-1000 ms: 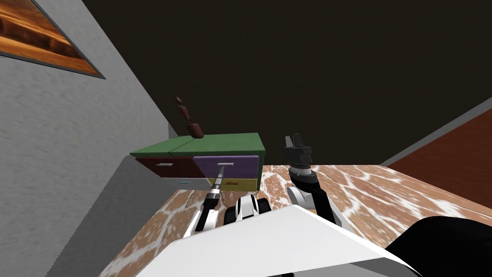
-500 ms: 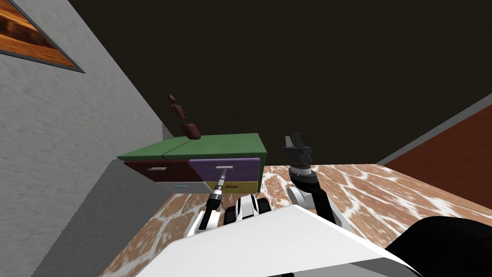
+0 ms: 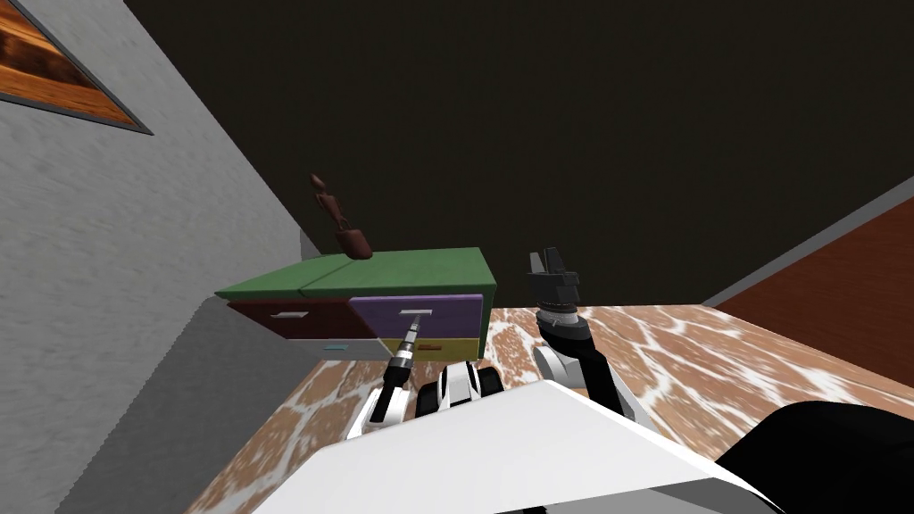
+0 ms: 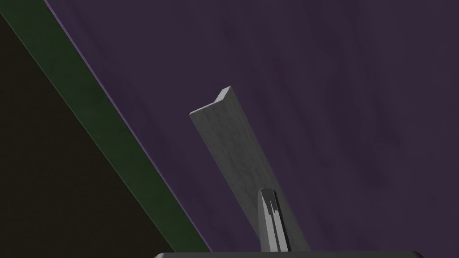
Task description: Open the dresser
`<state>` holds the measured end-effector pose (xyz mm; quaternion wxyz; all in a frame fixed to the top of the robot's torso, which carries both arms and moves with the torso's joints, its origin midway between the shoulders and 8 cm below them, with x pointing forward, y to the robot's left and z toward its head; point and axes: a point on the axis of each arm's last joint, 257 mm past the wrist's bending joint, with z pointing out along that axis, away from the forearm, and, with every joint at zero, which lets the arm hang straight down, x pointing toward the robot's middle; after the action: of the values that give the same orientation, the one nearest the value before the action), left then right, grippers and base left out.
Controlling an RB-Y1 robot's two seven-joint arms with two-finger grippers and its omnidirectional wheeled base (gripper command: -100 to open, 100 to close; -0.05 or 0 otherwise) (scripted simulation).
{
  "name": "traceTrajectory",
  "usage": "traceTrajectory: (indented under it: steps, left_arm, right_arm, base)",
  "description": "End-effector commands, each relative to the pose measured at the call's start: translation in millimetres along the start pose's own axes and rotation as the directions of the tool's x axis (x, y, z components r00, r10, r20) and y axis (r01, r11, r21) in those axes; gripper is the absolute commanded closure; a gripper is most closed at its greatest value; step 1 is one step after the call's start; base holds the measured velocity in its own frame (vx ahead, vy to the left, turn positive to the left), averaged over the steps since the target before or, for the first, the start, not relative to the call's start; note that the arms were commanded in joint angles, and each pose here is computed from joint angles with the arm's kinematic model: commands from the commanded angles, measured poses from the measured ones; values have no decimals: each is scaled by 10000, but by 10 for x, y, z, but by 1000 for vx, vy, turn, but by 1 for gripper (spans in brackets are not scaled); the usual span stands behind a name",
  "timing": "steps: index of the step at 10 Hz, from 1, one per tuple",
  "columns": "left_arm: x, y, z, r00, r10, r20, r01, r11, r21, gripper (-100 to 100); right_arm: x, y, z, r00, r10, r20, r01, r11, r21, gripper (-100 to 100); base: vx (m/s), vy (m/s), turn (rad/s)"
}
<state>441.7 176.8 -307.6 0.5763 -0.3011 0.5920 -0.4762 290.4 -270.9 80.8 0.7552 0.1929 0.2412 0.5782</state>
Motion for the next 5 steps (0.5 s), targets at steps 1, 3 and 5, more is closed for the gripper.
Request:
traceTrajectory:
  steps: [1, 3, 5]
  left_arm:
    - [-11, -55, 6, 10000, 1, -45, -1, 10000, 48, 100]
    - [-19, -100, 10, 10000, 0, -81, 1, 10000, 87, 100]
    - [-23, -42, 55, 9999, 20, -121, -21, 9999, -103, -100]
  right_arm:
    - [0, 0, 0, 10000, 0, 0, 0, 10000, -2, 0]
    - [0, 0, 1, 10000, 1, 0, -1, 10000, -2, 0]
    - [0, 0, 0, 10000, 1, 0, -1, 10000, 0, 0]
  base:
    - [-180, 29, 21]
    - [-188, 27, 14]
    - [-7, 12, -31]
